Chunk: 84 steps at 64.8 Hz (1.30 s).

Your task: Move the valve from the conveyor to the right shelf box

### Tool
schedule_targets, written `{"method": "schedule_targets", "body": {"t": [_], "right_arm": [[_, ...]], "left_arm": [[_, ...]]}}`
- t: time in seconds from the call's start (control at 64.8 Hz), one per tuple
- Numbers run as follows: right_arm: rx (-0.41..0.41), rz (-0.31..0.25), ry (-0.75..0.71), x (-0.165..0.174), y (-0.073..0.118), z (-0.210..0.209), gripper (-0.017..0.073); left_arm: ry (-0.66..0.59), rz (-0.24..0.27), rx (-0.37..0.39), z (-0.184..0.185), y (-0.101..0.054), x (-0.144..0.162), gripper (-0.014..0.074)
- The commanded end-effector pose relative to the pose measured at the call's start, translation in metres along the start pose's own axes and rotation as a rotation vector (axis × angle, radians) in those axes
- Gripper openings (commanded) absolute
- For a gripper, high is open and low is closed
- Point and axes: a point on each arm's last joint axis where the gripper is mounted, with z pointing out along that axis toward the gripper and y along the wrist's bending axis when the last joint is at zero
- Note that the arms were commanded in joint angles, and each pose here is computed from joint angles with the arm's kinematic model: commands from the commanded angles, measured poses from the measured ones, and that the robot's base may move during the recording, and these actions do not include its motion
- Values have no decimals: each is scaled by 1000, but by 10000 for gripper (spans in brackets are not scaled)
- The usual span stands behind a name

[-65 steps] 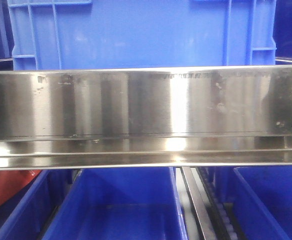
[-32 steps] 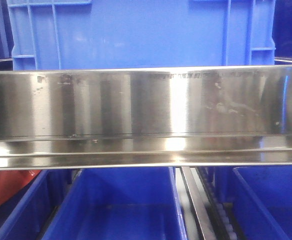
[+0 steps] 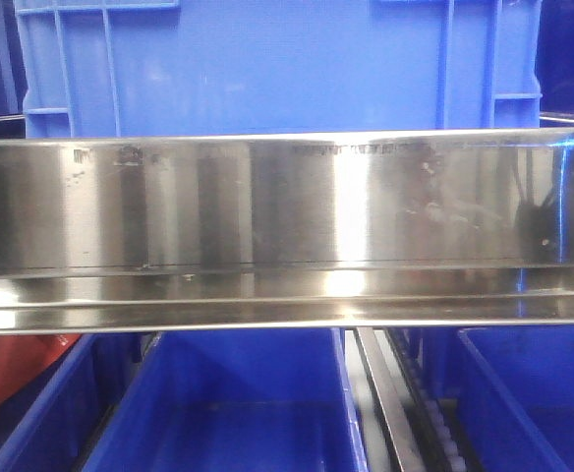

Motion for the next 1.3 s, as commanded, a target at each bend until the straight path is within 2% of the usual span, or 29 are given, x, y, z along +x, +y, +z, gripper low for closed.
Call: {"method": "schedule_targets", "body": {"t": [0.0, 0.648, 0.694, 0.709, 0.756, 0.802, 0.817, 0.833, 0.91, 1.049, 1.141, 1.249, 1.28], "right_arm": [[3, 2, -33, -2, 0, -1, -160], [3, 2, -33, -2, 0, -1, -160], [3, 2, -33, -2, 0, -1, -160], [3, 2, -33, -2, 0, -1, -160], [3, 2, -33, -2, 0, -1, -160], [3, 2, -33, -2, 0, -1, -160], [3, 2, -33, -2, 0, -1, -160], [3, 2, -33, -2, 0, -1, -160], [3, 2, -33, -2, 0, -1, -160], [3, 2, -33, -2, 0, -1, -160], [3, 2, -33, -2, 0, -1, -160], [3, 2, -33, -2, 0, -1, -160], [3, 2, -33, -2, 0, -1, -160]], "left_arm": [[-28, -6, 4, -1, 0, -2, -111], [-30, -6, 4, -1, 0, -2, -111], [-29, 6, 3, -2, 0, -2, -111], [-18, 29, 0, -2, 0, -1, -111], [-7, 82, -22, -3, 2, 4, -111], [-3, 60, -52, -5, 5, 10, -111], [1, 75, -65, -5, 6, 13, -111], [0, 60, -84, -6, 7, 15, -111], [20, 97, -156, -11, 13, 32, -111], [50, 109, -269, -19, 23, 61, -111], [34, 108, -301, -25, 25, 77, -111], [3, 91, -308, -29, 27, 96, -111], [-9, 100, -311, -29, 27, 95, -111]]}}
